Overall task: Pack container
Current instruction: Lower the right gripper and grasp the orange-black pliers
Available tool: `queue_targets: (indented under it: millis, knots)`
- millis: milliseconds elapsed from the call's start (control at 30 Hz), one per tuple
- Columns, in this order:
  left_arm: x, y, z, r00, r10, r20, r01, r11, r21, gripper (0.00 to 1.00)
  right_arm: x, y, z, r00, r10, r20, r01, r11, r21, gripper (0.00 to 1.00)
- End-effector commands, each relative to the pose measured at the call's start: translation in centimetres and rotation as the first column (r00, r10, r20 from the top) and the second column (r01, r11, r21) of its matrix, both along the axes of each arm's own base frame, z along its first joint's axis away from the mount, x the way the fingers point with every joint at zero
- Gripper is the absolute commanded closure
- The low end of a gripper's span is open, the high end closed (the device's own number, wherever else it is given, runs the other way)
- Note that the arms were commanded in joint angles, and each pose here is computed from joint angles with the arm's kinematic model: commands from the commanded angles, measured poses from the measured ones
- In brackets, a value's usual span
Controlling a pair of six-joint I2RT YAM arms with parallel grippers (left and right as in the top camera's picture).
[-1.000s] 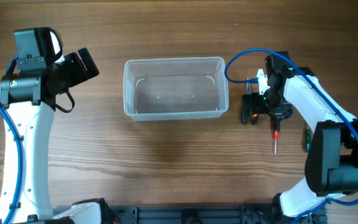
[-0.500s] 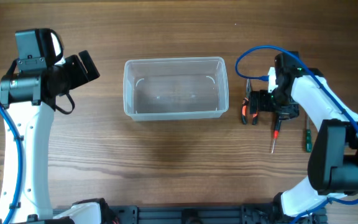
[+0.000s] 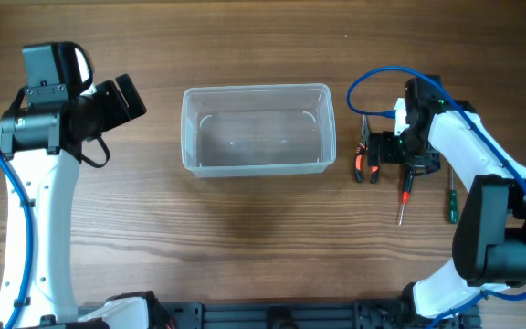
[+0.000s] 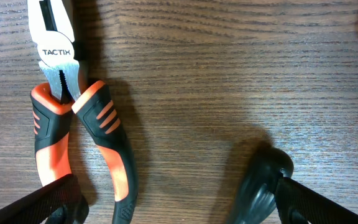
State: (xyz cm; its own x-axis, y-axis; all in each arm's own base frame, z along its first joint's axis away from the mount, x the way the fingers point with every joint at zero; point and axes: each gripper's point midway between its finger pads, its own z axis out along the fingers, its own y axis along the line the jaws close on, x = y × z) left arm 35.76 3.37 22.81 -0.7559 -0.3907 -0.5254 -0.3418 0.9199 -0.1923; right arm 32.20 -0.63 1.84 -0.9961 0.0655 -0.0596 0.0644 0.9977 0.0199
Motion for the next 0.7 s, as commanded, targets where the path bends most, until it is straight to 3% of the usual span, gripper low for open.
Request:
queue_targets:
  millis: [0,300,667]
  knots:
    - [0.0,-0.1,0.4,1.0,0.005,0.011,-0.005,1.0,-0.013,0.0,-0.1,-0.3,-0.5,1.0,0.012,-0.013,-0.012,1.0,-0.017,0.0]
    - [0.0,-0.1,0.4,1.0,0.005,0.01,-0.005,1.0,-0.014,0.0,1.3,-1.3,-0.2,0.986,0.163,0.033,-0.159,0.983,-0.092,0.01]
    - [0.0,-0.1,0.4,1.0,0.005,0.01,-0.005,1.0,-0.014,0.0,2.2,0.6,-0.2,0.959,0.274,0.069,-0.27,0.96,-0.07,0.0]
